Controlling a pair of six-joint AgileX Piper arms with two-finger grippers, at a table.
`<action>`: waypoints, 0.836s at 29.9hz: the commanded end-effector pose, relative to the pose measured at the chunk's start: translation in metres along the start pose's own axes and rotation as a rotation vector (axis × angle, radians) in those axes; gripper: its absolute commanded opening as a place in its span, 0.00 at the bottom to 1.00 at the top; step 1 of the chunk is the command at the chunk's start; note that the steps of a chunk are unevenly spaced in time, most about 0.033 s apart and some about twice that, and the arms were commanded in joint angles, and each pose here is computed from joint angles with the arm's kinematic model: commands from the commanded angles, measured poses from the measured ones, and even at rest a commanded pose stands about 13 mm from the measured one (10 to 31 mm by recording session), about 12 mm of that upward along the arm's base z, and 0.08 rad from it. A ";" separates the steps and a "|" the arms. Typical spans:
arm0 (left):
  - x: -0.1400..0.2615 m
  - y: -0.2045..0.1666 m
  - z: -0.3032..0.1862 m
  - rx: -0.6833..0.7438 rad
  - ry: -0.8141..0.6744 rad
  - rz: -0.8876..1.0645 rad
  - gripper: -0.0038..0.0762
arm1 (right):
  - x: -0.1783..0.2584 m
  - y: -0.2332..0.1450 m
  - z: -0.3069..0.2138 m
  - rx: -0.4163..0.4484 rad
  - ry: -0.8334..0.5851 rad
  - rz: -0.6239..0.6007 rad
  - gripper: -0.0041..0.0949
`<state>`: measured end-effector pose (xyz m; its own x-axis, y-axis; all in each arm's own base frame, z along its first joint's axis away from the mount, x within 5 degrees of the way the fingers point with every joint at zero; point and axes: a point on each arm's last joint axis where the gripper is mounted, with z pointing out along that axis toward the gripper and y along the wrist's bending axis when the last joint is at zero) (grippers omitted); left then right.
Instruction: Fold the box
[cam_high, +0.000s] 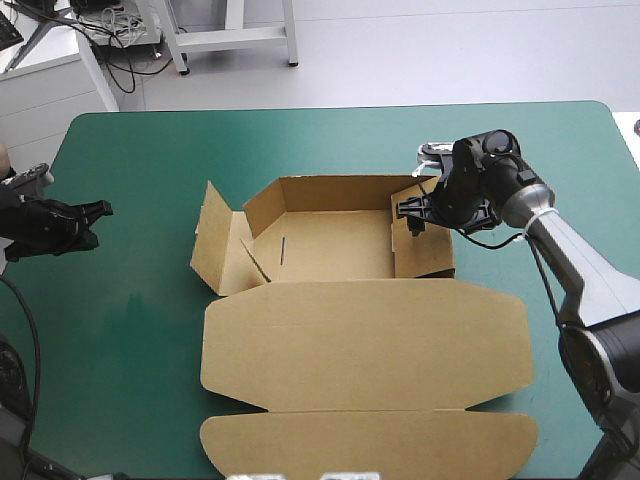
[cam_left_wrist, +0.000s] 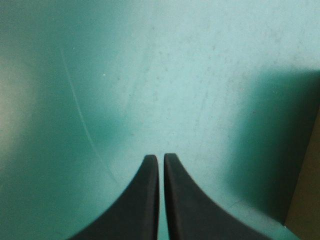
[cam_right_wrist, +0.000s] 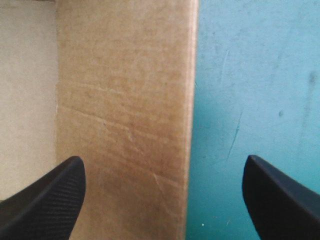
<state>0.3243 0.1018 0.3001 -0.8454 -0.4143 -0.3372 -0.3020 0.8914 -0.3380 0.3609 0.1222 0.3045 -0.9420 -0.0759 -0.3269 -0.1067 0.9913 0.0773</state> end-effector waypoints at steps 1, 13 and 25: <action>-0.004 -0.012 -0.022 0.060 -0.094 -0.017 0.07 | -0.006 0.000 -0.009 0.001 -0.051 -0.003 0.81; -0.004 -0.014 -0.023 0.080 -0.097 -0.028 0.07 | 0.000 -0.002 0.007 0.028 0.064 -0.003 0.29; -0.005 -0.014 -0.023 0.082 -0.106 0.008 0.07 | 0.003 -0.002 -0.022 0.022 0.035 -0.014 0.03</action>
<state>0.3264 0.0980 0.3020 -0.8377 -0.4275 -0.3398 -0.2901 0.8756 -0.3863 0.3664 0.1233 0.2778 -0.9749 -0.0842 -0.2062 -0.0947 0.9946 0.0416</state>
